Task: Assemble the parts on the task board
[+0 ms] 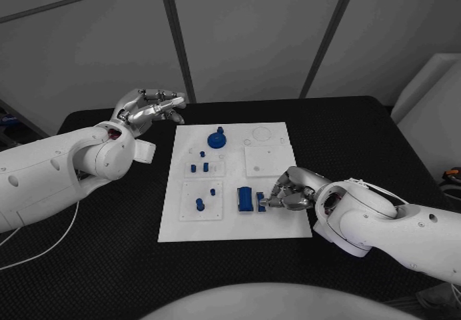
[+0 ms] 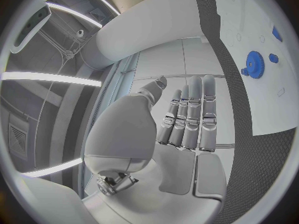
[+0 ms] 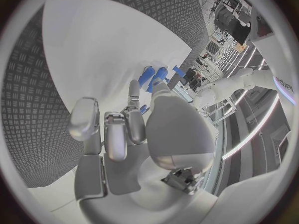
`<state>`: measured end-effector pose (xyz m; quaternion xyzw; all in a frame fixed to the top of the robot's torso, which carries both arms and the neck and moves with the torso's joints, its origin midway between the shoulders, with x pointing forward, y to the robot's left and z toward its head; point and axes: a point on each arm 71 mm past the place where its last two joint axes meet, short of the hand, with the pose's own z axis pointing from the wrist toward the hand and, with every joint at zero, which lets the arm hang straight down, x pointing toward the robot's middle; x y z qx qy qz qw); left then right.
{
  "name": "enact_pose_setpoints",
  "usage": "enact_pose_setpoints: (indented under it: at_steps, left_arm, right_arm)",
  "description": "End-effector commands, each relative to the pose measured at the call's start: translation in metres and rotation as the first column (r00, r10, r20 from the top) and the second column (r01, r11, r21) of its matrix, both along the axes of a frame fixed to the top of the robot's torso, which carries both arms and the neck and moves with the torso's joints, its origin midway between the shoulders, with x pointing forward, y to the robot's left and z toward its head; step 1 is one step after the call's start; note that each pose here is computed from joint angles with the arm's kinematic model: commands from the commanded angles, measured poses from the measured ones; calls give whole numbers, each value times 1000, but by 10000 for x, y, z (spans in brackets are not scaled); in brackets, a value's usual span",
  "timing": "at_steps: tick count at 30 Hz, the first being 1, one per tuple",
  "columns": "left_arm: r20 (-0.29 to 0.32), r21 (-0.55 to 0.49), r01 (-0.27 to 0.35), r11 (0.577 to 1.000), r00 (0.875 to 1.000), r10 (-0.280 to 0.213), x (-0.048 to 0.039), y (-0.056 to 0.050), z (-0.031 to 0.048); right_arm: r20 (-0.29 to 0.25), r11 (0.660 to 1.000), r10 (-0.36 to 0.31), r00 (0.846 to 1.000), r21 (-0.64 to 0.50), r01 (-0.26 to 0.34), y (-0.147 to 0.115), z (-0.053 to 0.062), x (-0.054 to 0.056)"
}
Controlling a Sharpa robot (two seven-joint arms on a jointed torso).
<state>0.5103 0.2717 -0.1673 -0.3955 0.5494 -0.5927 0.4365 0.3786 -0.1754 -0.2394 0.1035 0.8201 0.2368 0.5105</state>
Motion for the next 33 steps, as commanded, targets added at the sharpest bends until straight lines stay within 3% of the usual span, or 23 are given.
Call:
enact_pose_setpoints:
  at_steps: [1,16,33]
  left_arm:
    - [3,-5,7,1000,1000,-7,2,-6,9]
    - [0,-2,1,1000,1000,-1,6,9,-2]
    - [-2,-2,1,1000,1000,-1,4,11,-12]
  right_arm:
    - [-2,997,80,997,-5,-80,44,14,-37]
    - [-21,993,117,993,-21,-117,65,-4,-51]
    - [-12,995,84,996,-57,-85,47,-73,56]
